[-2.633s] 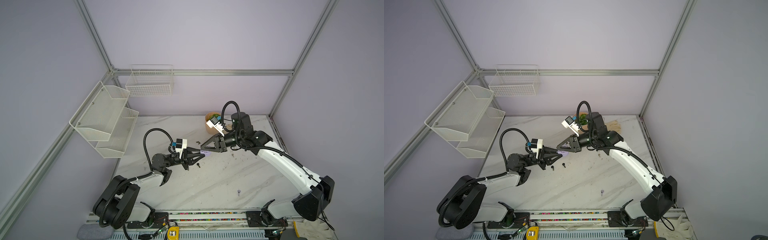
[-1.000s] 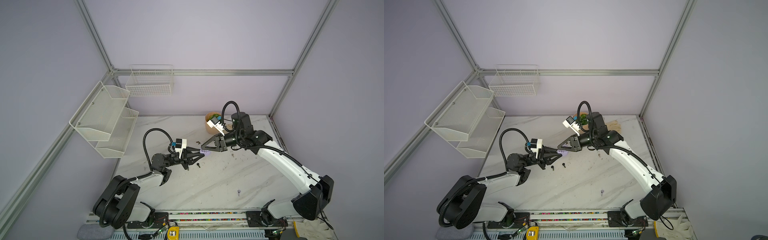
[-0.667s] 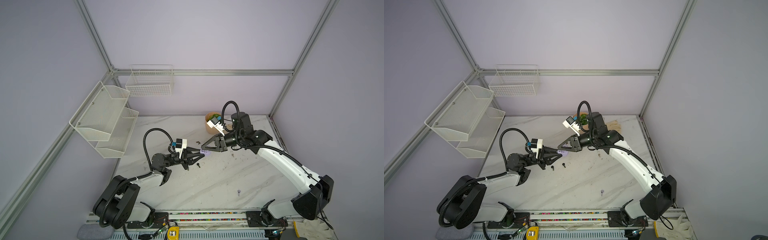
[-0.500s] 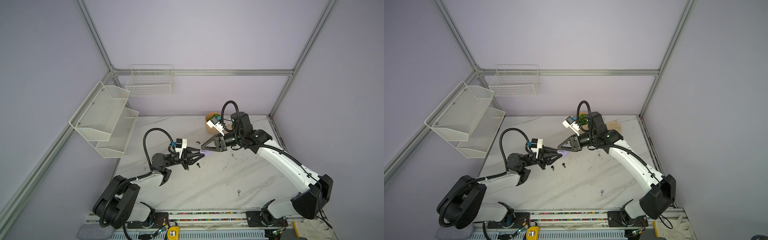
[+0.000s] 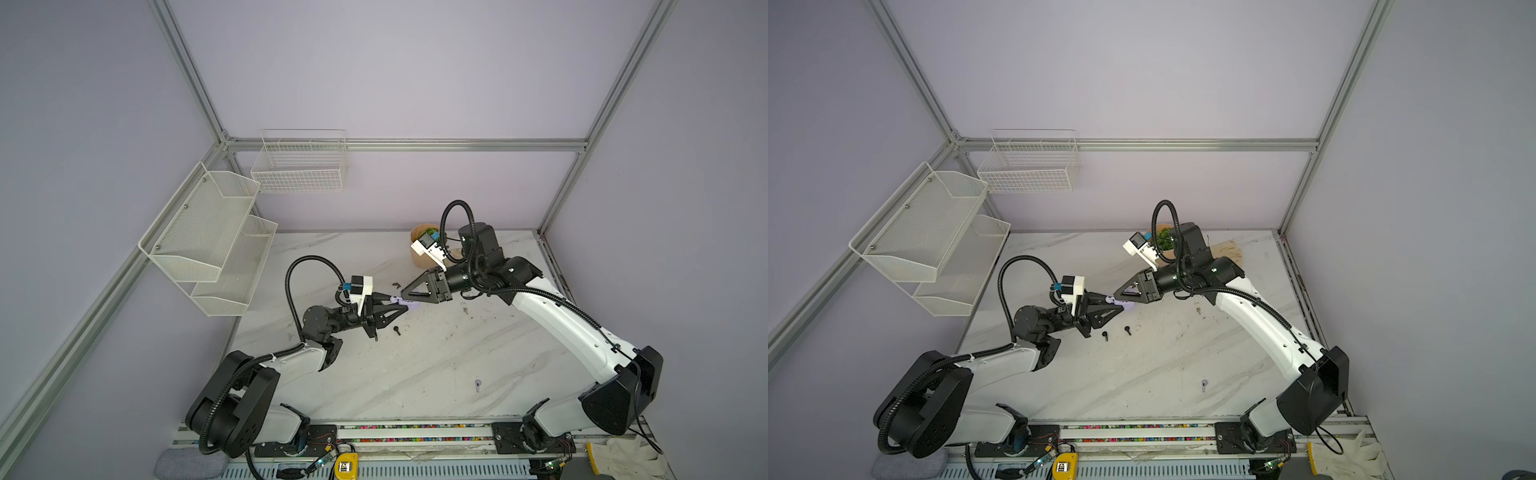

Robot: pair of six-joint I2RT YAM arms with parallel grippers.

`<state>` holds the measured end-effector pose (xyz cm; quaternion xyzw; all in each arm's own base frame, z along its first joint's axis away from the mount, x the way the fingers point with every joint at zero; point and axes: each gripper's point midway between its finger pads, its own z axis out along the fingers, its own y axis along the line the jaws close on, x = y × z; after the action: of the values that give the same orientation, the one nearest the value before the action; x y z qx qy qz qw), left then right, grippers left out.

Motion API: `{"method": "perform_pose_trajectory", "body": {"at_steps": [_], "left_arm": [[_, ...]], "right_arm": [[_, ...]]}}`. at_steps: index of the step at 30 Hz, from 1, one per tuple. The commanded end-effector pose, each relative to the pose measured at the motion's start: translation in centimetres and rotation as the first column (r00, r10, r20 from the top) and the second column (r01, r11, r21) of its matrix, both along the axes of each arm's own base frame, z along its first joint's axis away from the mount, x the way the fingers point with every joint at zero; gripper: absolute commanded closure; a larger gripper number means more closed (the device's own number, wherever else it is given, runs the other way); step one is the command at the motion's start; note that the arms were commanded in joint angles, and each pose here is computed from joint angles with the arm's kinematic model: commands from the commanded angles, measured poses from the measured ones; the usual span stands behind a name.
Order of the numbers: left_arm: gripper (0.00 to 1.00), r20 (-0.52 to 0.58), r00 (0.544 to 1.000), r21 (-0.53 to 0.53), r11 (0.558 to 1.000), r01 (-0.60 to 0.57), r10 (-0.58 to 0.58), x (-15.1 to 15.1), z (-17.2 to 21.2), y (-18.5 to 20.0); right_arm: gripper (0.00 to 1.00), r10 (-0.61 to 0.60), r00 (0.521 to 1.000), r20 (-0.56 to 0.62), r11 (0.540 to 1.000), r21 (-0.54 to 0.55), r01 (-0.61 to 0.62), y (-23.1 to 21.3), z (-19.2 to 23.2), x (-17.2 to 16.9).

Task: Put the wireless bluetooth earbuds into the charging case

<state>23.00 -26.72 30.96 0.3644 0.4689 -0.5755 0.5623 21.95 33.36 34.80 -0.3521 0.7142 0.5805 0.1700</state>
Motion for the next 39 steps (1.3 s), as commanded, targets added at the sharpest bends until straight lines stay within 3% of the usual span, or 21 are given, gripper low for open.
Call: {"method": "perform_pose_trajectory", "body": {"at_steps": [1, 8, 13, 24, 29, 32, 36, 39], "left_arm": [[1.00, 0.131, 0.991, -0.056, 0.998, -0.008, 0.016, -0.9, 2.7, 0.6], [1.00, 0.101, 0.994, -0.053, 0.998, -0.023, 0.028, -0.5, 2.0, 0.6], [1.00, 0.004, 0.994, -0.056, 0.992, -0.112, 0.113, 1.9, 0.4, 0.9], [1.00, -0.143, 0.956, -0.034, 0.964, -0.262, 0.255, 5.6, -3.0, 2.3], [1.00, -0.179, 0.921, -0.051, 0.932, -0.359, 0.345, 6.3, -2.1, 5.2], [1.00, -0.216, 0.889, -0.006, 0.910, -0.416, 0.405, 6.7, -2.5, 6.3], [1.00, -0.257, 0.809, 0.125, 0.848, -0.515, 0.529, 7.6, -3.6, 7.7], [1.00, -0.253, 0.772, 0.144, 0.811, -0.567, 0.584, 7.4, -3.9, 8.7]], "right_arm": [[0.66, -0.034, 0.999, 0.026, 0.999, -0.023, 0.034, -0.2, 0.0, 0.9], [0.66, -0.050, 0.998, 0.047, 0.999, -0.016, 0.051, -0.4, 0.8, 1.1], [0.63, -0.126, 0.987, 0.097, 0.992, -0.018, 0.129, -2.1, 1.3, 1.6], [0.58, -0.425, 0.890, 0.164, 0.883, -0.140, 0.448, -8.0, -3.7, 1.8], [0.60, -0.520, 0.845, 0.121, 0.795, -0.294, 0.531, -8.5, -11.1, 4.7], [0.65, -0.514, 0.857, 0.030, 0.811, -0.311, 0.496, -6.1, -15.1, 5.4], [0.65, -0.440, 0.897, 0.036, 0.817, -0.398, 0.417, -1.8, -19.3, 5.0], [0.65, -0.402, 0.915, 0.044, 0.811, -0.447, 0.378, 0.4, -21.9, 4.4]]}}
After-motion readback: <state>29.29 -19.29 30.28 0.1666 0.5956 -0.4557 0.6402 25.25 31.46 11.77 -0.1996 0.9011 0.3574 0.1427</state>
